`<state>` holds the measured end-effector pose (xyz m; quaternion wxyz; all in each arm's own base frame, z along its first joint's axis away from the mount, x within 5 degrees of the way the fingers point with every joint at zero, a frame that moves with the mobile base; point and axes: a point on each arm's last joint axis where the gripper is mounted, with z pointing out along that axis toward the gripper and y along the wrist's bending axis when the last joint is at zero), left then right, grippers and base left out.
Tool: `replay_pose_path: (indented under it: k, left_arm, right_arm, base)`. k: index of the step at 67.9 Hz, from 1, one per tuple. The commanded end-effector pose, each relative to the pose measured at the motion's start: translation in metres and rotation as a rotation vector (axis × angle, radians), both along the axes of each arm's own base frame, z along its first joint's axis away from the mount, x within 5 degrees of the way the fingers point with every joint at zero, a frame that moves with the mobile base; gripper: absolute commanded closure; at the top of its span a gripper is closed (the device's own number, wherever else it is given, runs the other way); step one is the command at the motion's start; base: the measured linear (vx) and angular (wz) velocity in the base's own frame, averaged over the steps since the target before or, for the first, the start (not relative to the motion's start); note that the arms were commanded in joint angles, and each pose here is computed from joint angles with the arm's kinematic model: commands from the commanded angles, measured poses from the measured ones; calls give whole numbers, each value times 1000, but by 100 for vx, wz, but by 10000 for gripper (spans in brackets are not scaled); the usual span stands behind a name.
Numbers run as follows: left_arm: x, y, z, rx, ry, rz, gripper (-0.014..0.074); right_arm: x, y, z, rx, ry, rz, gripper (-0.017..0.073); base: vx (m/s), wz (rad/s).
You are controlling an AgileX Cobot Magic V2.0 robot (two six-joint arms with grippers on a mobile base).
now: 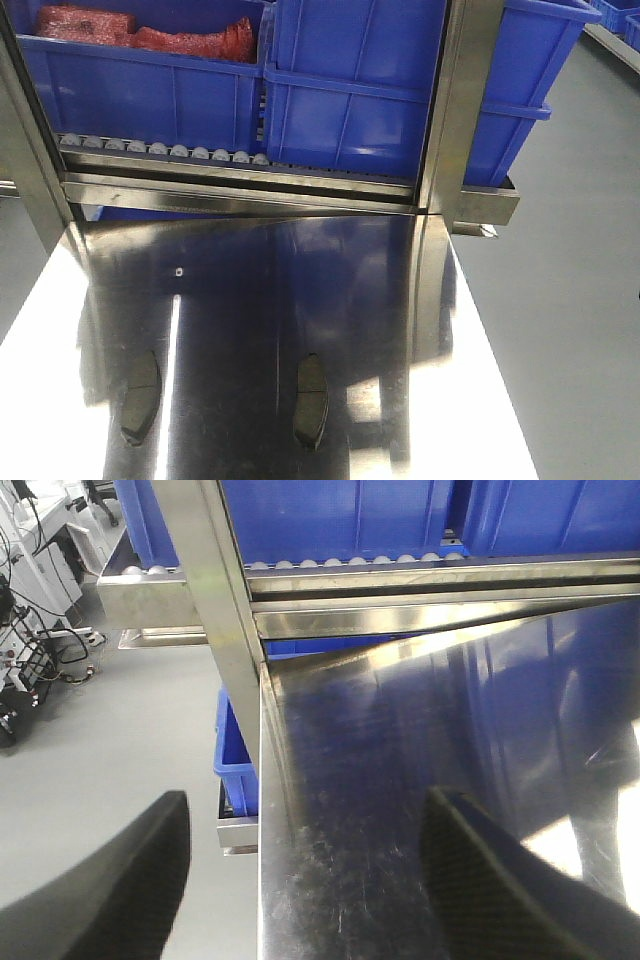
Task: Move and align brake pads A on conveyor
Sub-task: 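Lower the open left gripper over the nearer brake pad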
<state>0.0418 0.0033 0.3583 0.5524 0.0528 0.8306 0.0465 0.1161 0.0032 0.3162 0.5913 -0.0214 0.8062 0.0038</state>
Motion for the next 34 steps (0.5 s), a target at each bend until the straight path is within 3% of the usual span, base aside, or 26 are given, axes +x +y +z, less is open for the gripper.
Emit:
replay_pose_path:
  k: [1, 34]
  left_arm:
    - [2, -1, 12, -1, -74, -8, 134]
    - [2, -1, 12, -1, -75, -8, 134]
  right_arm:
    - [2, 0, 14, -7, -89, -3, -33]
    - [2, 0, 14, -7, -89, -3, -33]
  base:
    - [0, 0]
    - [0, 0]
